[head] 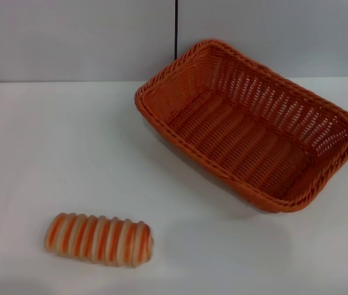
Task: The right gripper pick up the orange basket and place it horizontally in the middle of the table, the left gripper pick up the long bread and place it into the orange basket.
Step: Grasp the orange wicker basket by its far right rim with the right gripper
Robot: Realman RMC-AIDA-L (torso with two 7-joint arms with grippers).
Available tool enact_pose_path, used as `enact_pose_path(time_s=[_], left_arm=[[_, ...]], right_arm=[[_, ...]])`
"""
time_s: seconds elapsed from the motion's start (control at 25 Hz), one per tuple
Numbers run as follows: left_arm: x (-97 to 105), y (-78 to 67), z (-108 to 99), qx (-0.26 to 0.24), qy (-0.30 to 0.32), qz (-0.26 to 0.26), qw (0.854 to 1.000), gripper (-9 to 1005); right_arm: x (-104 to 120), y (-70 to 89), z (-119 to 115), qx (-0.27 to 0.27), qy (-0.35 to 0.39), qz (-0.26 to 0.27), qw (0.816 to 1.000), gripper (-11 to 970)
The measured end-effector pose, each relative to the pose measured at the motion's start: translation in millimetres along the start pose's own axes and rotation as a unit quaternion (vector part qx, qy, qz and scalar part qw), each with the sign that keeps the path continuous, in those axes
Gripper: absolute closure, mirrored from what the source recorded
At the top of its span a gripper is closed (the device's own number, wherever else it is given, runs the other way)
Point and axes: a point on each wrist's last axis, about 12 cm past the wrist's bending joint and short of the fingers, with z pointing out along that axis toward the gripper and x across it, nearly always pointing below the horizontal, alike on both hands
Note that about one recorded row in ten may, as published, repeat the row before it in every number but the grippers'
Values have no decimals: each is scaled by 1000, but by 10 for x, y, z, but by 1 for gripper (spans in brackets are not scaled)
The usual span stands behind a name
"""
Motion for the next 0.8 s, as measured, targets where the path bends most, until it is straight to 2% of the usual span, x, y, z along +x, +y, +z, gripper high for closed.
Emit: enact_pose_path(time_s=[0.08, 0.24, 0.28, 0.36, 0.44, 0.52, 0.56, 0.8], left_arm=[[2, -2, -1, 0, 0, 0, 1000, 163], [7, -9, 0, 1, 0, -2, 1000, 163], [8, -11, -1, 1, 0, -2, 1000, 163], [6, -11, -10, 0, 0, -3, 1000, 163], [5, -12, -13, 0, 0, -3, 1000, 163], [1, -11, -27, -2, 0, -3, 1000, 163], [2, -13, -35, -3, 0, -4, 1000, 162], [2, -16, -67, -7, 1, -5, 1000, 162]], right_arm=[[-125, 74, 181, -17, 78, -2, 997, 327], [-313, 149, 546, -20, 186, -16, 982, 329], [-313, 149, 546, -20, 186, -16, 982, 330], [-345, 120, 715, -6, 257, -25, 966, 331], [-348, 112, 772, -2, 279, -31, 960, 332], [-331, 101, 881, 6, 328, -42, 944, 333], [-305, 103, 977, 10, 370, -58, 927, 334], [-223, 111, 1105, 13, 416, -79, 906, 337]])
